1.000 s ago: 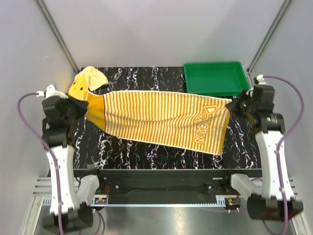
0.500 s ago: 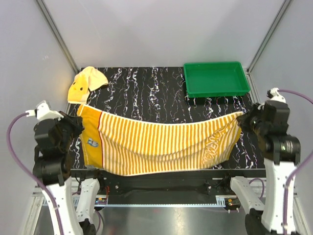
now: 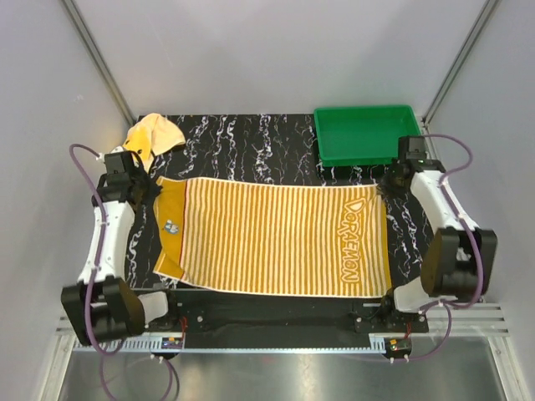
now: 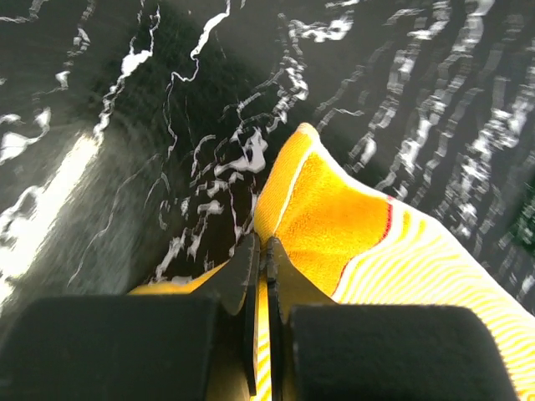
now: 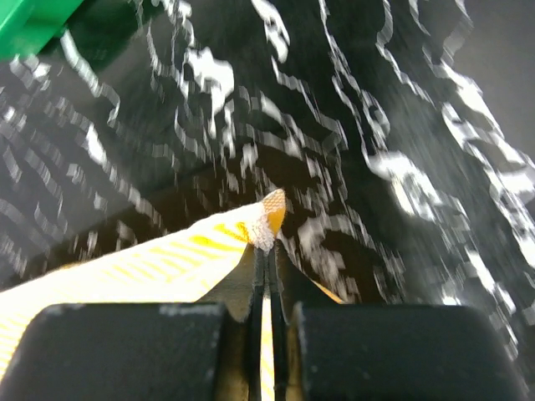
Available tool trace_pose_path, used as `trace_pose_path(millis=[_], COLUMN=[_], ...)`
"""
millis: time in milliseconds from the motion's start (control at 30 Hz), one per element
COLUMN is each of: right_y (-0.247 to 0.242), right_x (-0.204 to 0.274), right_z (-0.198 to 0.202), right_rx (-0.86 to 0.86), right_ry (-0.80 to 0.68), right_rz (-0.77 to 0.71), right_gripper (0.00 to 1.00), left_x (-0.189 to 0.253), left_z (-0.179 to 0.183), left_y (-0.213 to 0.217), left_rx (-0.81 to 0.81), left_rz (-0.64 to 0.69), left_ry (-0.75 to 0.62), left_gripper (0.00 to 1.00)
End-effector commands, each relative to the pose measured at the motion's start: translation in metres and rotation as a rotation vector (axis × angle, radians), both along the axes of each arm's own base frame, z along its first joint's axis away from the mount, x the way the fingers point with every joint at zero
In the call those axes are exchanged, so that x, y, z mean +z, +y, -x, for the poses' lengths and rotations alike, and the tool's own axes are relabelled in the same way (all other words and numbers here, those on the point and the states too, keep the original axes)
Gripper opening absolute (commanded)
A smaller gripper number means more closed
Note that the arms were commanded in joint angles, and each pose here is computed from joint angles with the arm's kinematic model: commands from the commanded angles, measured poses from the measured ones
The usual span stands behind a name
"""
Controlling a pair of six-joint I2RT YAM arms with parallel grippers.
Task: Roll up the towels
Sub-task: Flatten the towel
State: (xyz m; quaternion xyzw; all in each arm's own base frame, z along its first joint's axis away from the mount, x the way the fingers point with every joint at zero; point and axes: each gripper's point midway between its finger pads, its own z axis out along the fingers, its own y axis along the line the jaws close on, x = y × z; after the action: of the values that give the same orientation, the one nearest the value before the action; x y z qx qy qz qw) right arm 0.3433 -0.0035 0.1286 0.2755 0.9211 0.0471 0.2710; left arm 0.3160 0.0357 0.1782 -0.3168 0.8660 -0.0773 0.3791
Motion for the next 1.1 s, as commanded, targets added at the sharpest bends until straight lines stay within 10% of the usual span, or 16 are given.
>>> trace_pose_path(millis=[0,300,400,433,500,600,767,1067], right_y=[-0.007,-0.015,-0.02,-0.02,-0.02,-0.02,-0.026,-0.015], right_x=[0.008,-0.05,-0.059,-0.067,-0.067,-0.07,-0.046,0.003], right_z=[-0.067,-0.14,-0.152,-0.154,-0.159,-0.158,-0.143,-0.055], right_rx=[-0.019,-0.014,-0.033,-0.032,-0.024,-0.027,-0.032,-0.059], right_ry=[-0.134,-0.022,-0.014,0.007,0.013,0.021,-0.009,-0.084], right_rz=[0.014,-0.005,-0.01,-0.019,-0.018,-0.022,0.023,-0.015], right_gripper=[0.0,0.01,0.15,0.38,0.49,0.78,0.9,1.0], left_x=[0.007,-0.078,-0.087,-0.089,-0.095,-0.096,-0.065,-0.04], left_z=[-0.056,-0.128,-0.141,-0.143,-0.152,-0.163,-0.162,-0.043], left_y=[0.016,0.033,0.036,0.036,0.039,0.038,0.038,0.06], left_rx=[0.044,0.091,0.088,0.086,0.083,0.052,0.045,0.286], left_rz=[-0.005,0.056,0.058,0.054,0.055,0.061,0.054,0.111], left_ry=[-0.094,0.116,0.13,0.135,0.143,0.167,0.113,0.08], left_gripper=[0.0,0.0,0.0,0.0,0.02,0.4,0.91,0.89])
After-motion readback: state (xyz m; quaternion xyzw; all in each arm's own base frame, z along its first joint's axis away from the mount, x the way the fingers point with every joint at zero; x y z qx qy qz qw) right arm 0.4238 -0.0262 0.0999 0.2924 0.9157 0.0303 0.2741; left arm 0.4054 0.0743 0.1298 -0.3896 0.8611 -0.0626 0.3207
